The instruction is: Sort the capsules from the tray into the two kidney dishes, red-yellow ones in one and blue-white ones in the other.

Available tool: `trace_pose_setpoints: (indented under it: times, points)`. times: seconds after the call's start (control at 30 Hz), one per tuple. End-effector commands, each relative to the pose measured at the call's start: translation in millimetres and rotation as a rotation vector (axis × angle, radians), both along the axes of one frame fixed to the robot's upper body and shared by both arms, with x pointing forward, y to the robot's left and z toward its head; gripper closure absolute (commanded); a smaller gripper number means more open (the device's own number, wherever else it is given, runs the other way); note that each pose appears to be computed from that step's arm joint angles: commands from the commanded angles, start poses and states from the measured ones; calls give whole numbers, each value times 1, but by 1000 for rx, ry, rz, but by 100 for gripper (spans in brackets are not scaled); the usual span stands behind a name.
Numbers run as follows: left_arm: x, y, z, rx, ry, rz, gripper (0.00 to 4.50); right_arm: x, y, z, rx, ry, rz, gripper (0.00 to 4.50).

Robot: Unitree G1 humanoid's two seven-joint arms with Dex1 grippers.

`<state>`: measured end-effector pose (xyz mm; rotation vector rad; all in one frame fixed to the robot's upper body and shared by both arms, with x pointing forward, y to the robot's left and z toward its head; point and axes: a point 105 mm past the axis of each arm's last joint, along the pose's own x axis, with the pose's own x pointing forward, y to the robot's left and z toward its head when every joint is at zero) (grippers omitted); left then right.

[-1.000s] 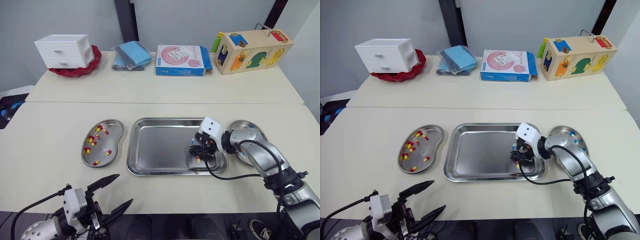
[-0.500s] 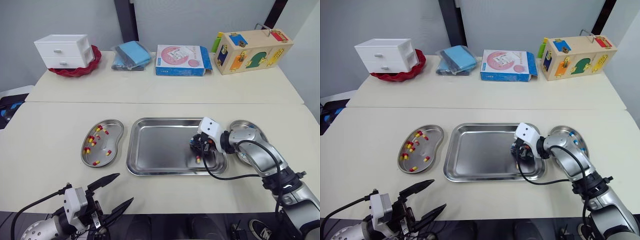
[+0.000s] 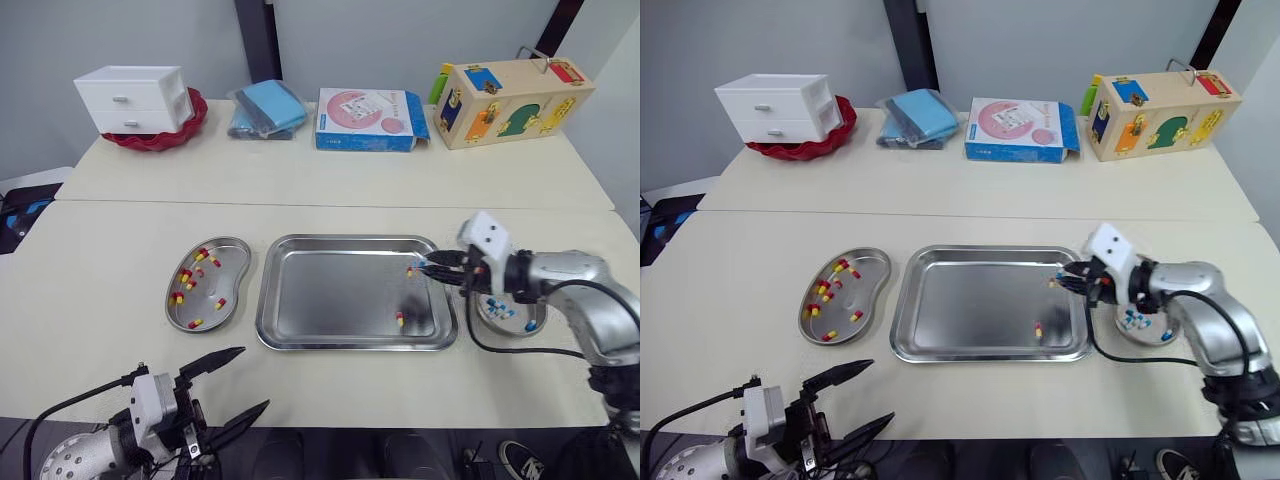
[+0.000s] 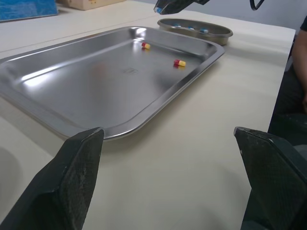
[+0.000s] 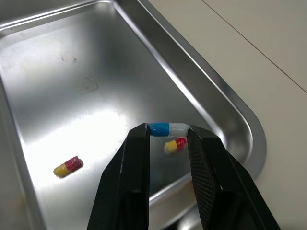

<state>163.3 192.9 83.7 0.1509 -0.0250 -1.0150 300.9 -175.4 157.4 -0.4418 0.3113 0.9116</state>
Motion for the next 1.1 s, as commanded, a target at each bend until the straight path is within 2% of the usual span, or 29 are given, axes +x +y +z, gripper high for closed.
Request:
trace_pose_setpoints:
  times: [0.03, 0.27, 0.63, 0.7, 0.73, 0.9, 1.03, 1.1]
  points:
    - [0, -5, 4, 1, -21, -64, 0, -13, -23, 21, 7, -52, -26, 362]
    - [-5, -7, 0, 31, -24, -185, 0, -26, -70, 19, -58, -33, -167, 362]
    - [1, -16, 11, 28, -35, -210, 0, -20, -114, -2, -169, -26, -341, 362]
    - [1, -17, 13, 28, -34, -205, 0, -19, -116, -4, -168, -19, -346, 292]
    - [1, -17, 14, 28, -33, -201, 0, -19, -117, -5, -169, -14, -346, 280]
    - [1, -18, 15, 24, -27, -179, 0, -19, -119, -7, -173, -8, -341, 145]
    - [2, -18, 16, 20, -19, -154, 0, -19, -116, 1, -140, -21, -320, 13]
    - [3, -17, 16, 22, -17, -138, 0, -26, -113, 4, -105, -12, -276, 6]
